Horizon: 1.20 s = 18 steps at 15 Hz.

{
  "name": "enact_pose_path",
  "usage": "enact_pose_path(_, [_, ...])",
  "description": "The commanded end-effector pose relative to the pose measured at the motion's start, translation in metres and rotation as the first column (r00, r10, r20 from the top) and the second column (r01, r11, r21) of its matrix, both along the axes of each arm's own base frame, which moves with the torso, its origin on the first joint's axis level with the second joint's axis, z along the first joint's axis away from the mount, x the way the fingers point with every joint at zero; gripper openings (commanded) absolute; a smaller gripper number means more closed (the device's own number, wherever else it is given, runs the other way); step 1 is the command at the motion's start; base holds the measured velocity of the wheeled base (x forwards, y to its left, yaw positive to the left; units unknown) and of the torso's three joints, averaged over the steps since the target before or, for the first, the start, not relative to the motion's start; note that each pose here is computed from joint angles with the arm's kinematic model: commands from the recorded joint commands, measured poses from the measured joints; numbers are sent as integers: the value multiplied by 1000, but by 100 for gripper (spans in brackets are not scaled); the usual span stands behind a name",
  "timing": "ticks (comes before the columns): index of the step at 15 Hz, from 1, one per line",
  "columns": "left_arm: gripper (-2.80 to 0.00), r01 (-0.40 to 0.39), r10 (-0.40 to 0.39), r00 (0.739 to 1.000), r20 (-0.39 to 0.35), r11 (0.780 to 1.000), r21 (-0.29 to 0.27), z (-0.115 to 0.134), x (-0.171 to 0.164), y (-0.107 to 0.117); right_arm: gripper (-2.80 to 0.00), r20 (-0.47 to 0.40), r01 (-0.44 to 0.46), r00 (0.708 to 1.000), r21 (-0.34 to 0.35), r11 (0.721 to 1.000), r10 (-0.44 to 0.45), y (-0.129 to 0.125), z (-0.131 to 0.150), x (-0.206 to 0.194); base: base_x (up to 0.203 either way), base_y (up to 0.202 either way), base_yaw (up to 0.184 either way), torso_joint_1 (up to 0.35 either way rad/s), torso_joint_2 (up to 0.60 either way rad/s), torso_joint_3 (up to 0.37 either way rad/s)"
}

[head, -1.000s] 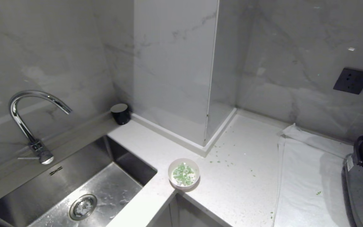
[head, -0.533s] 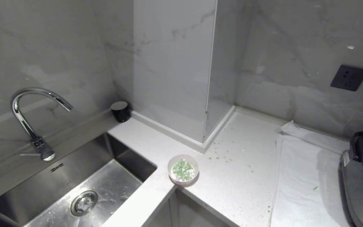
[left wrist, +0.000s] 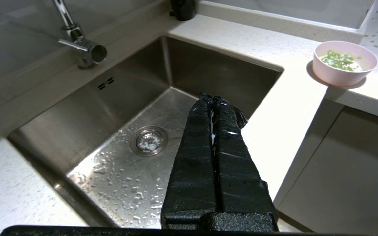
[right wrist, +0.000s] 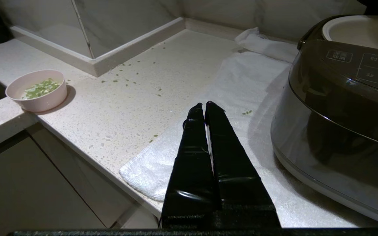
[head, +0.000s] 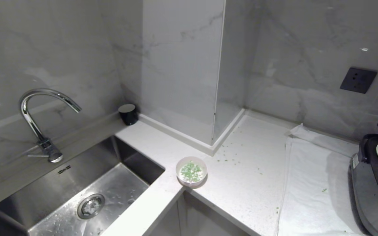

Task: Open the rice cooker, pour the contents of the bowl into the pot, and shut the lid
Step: Pick up the bowl on the table

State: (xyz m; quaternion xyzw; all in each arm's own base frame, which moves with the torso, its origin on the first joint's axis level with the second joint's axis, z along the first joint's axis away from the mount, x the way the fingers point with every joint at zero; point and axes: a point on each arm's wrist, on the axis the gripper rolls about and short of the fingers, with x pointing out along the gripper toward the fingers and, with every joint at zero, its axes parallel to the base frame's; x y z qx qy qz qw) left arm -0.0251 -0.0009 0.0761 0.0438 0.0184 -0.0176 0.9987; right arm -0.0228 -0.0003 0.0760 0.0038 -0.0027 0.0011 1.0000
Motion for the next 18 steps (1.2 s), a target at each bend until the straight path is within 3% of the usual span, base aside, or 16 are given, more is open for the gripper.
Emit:
enact_pose_path(1, [-280, 0, 0, 1000, 1, 1000, 0, 0, 0, 0, -280, -2, -1, 1000, 0, 1000, 1, 0, 0, 0, 0, 12, -45, 0, 9, 5])
enact_pose_path(18, [-280, 0, 0, 1000, 0, 1000, 2, 0, 0, 0, -280, -1, -1, 1000, 0, 1000, 1, 0, 0, 0, 1, 8, -169, 2, 1, 2])
